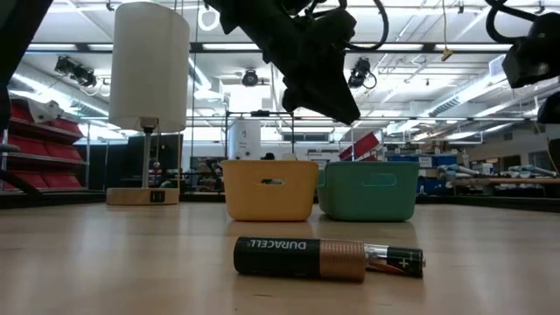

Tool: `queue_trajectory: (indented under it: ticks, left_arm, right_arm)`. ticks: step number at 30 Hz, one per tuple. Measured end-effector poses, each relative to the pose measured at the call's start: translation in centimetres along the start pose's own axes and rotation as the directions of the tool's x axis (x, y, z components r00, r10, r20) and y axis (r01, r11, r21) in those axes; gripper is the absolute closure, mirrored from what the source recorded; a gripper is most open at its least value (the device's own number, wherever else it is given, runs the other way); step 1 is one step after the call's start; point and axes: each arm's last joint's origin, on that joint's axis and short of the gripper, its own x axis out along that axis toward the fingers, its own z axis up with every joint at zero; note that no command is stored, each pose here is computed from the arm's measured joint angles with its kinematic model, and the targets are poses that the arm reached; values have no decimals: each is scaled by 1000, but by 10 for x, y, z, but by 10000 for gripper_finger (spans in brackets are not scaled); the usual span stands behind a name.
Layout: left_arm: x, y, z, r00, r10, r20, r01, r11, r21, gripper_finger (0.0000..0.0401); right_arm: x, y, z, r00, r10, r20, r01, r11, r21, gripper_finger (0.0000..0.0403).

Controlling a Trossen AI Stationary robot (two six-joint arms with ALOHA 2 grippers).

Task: Sort batteries
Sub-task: Put the silver battery into the blue bin

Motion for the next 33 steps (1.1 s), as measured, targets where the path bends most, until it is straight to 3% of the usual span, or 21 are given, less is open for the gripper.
queue_trajectory:
  ticks: [6, 11, 15, 19, 22, 25, 29, 33]
  left_arm:
    - [0, 4, -1, 1000, 11, -10, -11, 1000, 2, 281]
    - [-6, 2, 10, 1000, 3, 13, -2, 999, -52, 281]
    - [-20, 2, 23, 1000, 12, -25, -13, 1000, -21, 281]
    - [-26, 5, 25, 992, 119, -48, -120, 993, -11, 281]
    - [-26, 10, 20, 969, 233, -86, -239, 968, -80, 281]
    - [-23, 11, 19, 966, 239, -94, -248, 964, -99, 282]
    - [-23, 6, 18, 969, 225, -98, -231, 971, -56, 293]
    - [-25, 4, 9, 954, 240, -177, -234, 971, 59, 313]
  right_arm:
    - [0, 5, -2, 999, 33, 4, -32, 996, -77, 312]
    - [0, 8, -5, 996, 79, -33, -78, 996, 40, 312]
    - [-1, 15, -8, 991, 131, -26, -129, 989, 75, 306]
    - [-2, 23, -11, 985, 174, 16, -175, 981, 79, 297]
    - [-3, 27, -14, 981, 190, 41, -193, 978, 82, 286]
    - [-3, 27, -17, 982, 186, 34, -188, 976, 111, 270]
    - [-2, 24, -22, 989, 146, 7, -145, 968, 205, 245]
    - [-3, 25, -26, 984, 164, -63, -143, 957, 253, 220]
